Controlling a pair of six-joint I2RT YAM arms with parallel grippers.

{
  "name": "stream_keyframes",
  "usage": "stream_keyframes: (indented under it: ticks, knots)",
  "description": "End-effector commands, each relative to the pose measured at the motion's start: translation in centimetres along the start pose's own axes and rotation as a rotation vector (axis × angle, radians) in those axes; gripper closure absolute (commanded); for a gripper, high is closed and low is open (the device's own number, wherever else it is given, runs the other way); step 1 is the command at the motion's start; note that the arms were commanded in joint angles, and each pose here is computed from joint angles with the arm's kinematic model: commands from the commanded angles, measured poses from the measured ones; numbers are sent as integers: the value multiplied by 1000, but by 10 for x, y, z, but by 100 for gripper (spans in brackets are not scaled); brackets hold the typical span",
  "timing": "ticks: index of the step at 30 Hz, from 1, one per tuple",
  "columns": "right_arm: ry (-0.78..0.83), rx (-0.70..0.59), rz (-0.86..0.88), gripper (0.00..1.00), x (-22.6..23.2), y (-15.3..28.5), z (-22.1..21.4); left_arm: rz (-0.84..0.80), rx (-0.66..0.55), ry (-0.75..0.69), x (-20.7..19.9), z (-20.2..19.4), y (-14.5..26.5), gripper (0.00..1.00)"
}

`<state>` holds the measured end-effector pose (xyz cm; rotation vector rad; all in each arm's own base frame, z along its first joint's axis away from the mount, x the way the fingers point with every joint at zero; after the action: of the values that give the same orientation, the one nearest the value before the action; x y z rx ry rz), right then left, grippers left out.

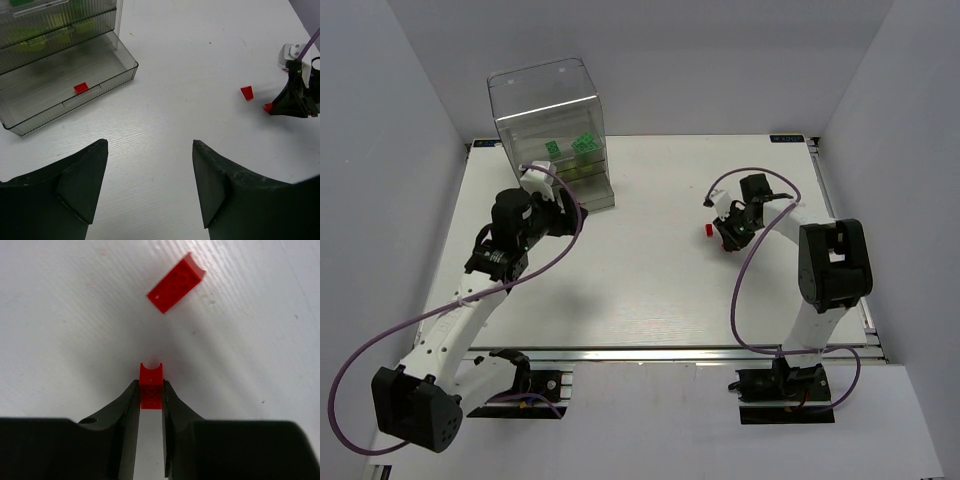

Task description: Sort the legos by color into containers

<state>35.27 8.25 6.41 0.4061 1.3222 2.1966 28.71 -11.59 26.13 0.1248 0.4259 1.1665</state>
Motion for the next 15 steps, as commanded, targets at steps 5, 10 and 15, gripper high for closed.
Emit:
stream_keyframes:
  ticks: [5,10,15]
  knots:
    - [170,-277,139,100,37,55,102,-18,-120,-22,-4,19,21,22]
    - [294,-337,252,100,92,32,190,40,-220,-28,2,27,36,22]
    - [376,-514,192,100,107,29,295,137,-318,-33,15,31,52,19]
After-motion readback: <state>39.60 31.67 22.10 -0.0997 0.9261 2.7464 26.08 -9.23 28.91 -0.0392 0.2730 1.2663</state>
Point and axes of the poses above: each gripper's point midway between its finger pads, its own y axis back along the fingers, its own x axis along the line the jaws close on, z = x × y, the point moved 5 cm from there along y, back along the fingers, and after that the axes turned 1 degree about y, right-handed, at the moved point
